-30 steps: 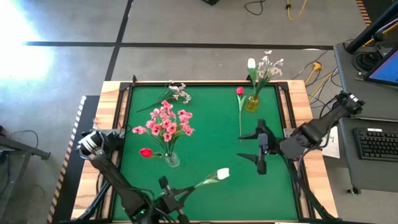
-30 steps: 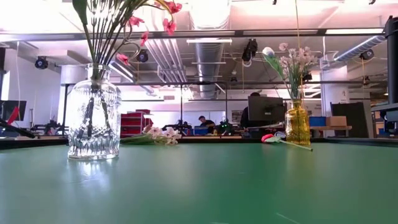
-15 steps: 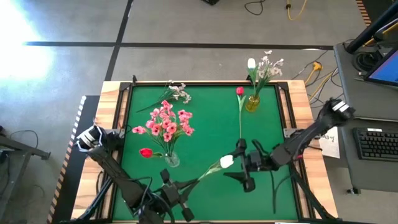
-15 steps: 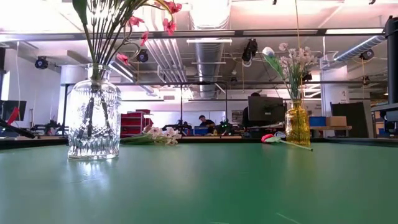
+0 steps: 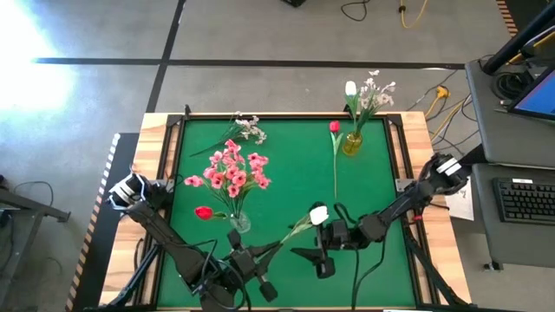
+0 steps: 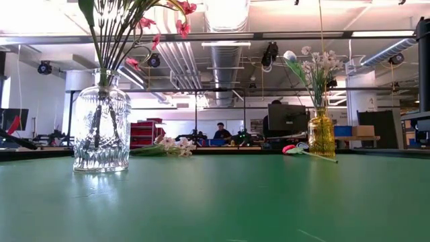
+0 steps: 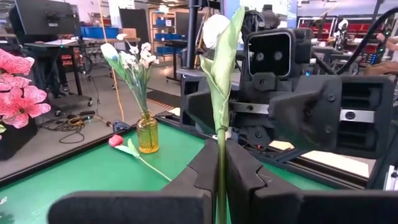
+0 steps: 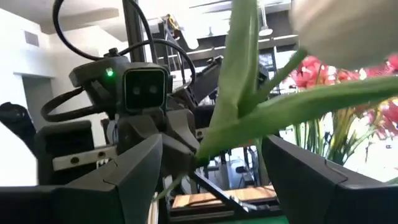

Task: Sort flowers into vase by color
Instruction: Put the white flowers into the yellow vase

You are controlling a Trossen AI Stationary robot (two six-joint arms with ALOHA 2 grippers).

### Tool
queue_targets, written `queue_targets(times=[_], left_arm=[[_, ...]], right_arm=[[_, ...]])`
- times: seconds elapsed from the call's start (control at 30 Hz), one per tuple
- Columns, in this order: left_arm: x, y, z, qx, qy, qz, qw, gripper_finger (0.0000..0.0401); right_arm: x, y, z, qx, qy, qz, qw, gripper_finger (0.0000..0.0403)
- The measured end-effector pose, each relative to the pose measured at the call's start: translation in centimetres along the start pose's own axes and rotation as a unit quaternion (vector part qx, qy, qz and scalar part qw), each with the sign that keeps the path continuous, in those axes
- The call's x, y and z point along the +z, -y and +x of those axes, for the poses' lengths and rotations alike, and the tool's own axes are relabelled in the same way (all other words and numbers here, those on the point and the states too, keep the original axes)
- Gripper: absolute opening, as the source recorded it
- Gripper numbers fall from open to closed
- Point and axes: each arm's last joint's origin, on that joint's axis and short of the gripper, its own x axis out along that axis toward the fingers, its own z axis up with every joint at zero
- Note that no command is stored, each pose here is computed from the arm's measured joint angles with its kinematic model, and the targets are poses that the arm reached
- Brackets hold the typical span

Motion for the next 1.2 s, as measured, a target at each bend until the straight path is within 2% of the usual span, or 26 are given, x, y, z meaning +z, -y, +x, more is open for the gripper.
queue_targets(times=[0.17,0.3,0.63,0.8,0.9,1.03,1.2], left_arm=[[0.0,0.0,0.1,0.002,0.0,0.001,1.0,0.0],[0.0,0.0,0.1,0.002,0.0,0.001,1.0,0.0],[0.0,-0.1,0.3,0.016,0.004,0.009,1.0,0.0],[0.0,-0.1,0.4,0.017,0.004,0.019,1.0,0.0],[0.0,-0.1,0.4,0.019,0.004,0.021,1.0,0.0],[0.0,-0.2,0.4,0.028,0.008,0.015,0.999,0.0002],[0.4,0.0,0.2,0.007,0.003,0.012,1.0,0.004]], right_arm=[[0.3,-0.2,1.1,0.003,0.012,0.0,1.0,0.025],[0.4,0.0,1.4,-0.002,0.014,0.002,1.0,0.022],[0.0,0.7,1.7,-0.013,-0.001,0.011,1.0,0.0082],[-0.1,0.8,1.7,-0.008,-0.004,0.006,1.0,0.0032],[-0.1,0.8,1.8,-0.007,-0.004,0.003,1.0,0.0017],[-0.1,0.8,1.8,-0.008,-0.004,0.0,1.0,0.0017],[-0.3,0.9,1.7,-0.015,-0.014,-0.007,1.0,0.0018]])
